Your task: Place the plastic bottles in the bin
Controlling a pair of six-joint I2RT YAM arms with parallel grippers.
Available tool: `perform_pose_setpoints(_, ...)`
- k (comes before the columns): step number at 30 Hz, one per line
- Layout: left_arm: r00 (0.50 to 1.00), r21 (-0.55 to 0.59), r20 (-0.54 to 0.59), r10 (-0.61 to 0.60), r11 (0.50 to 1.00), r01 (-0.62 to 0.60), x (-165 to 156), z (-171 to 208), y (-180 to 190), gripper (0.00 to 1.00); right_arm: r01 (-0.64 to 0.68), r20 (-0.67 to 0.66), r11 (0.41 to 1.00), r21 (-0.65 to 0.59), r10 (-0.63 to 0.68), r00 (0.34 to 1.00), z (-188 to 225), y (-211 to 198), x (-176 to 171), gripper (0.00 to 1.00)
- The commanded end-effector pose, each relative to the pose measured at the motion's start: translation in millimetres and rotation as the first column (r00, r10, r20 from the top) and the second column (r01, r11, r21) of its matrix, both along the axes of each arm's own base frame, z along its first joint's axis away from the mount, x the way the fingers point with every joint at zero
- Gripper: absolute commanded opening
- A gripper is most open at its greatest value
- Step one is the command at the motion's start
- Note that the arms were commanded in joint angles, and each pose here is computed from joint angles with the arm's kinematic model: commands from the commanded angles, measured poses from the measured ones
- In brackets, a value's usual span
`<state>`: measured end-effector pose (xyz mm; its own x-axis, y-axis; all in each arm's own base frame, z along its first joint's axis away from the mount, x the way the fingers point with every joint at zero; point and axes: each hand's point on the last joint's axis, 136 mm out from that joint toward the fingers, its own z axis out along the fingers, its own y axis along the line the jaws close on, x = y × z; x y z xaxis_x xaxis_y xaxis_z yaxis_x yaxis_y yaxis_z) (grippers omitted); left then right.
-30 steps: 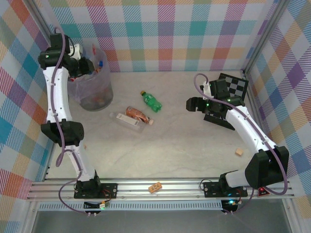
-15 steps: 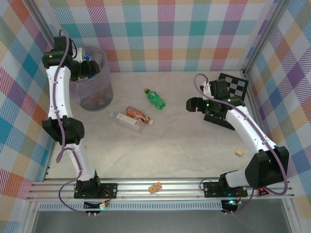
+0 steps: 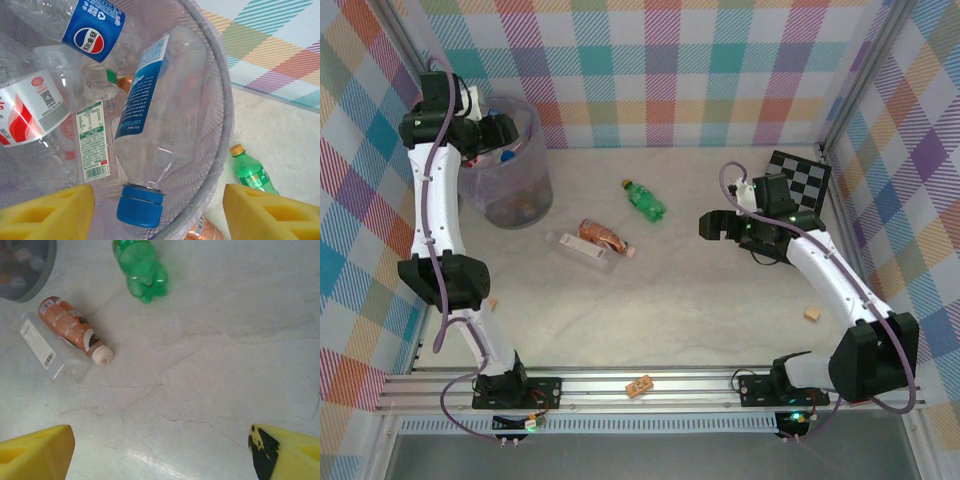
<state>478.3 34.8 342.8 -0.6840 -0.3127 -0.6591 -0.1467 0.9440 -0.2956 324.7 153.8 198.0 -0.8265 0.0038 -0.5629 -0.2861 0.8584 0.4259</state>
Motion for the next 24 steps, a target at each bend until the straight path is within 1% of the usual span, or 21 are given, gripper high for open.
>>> perform_pose_setpoints(1,0.996,0.001,0.053,0.071,0.997,-0.071,-14,21,12,0.69,-0.090,0.100,0.996,-0.003,0.089,0.991,16,14,-1,0.91)
perform_pose_setpoints(4,0.989,-0.005,0.092,0.116,0.993,-0.116,-35,31,13,0.71,-0.118,0.123,0.990,-0.073,0.126,0.984,9,19,3,0.91)
perform_pose_setpoints(6,0.985,-0.044,0.122,0.119,0.992,-0.115,-52,37,6,0.72,-0.128,0.120,0.987,-0.095,0.139,0.983,3,23,8,0.90)
perform_pose_setpoints(9,0.985,-0.105,0.135,0.107,0.990,-0.093,-81,28,-13,0.75,-0.139,0.127,0.976,-0.165,0.161,0.979,-6,30,20,0.90)
perform_pose_setpoints(10,0.985,-0.115,0.145,0.096,0.990,-0.080,-92,24,-23,0.77,-0.146,0.131,0.972,-0.184,0.172,0.976,-8,34,25,0.89)
perform_pose_setpoints(13,0.983,-0.153,0.167,0.069,0.987,-0.043,-119,10,-50,0.79,-0.192,0.120,0.961,-0.200,0.218,0.968,-19,55,42,0.89)
perform_pose_setpoints(18,0.985,-0.212,0.169,0.031,0.977,0.006,-156,-18,-90,0.85,-0.261,0.098,0.926,-0.272,0.297,0.950,-44,89,77,0.86)
perform_pose_setpoints(21,0.986,-0.295,0.167,0.023,0.955,0.028,-168,-41,-112,0.89,-0.262,0.106,0.906,-0.332,0.312,0.944,-58,103,102,0.85)
perform_pose_setpoints(24,0.990,-0.392,0.143,-0.017,0.917,0.072,-176,-67,-143,0.95,-0.245,0.100,0.893,-0.378,0.303,0.948,-75,113,127,0.85)
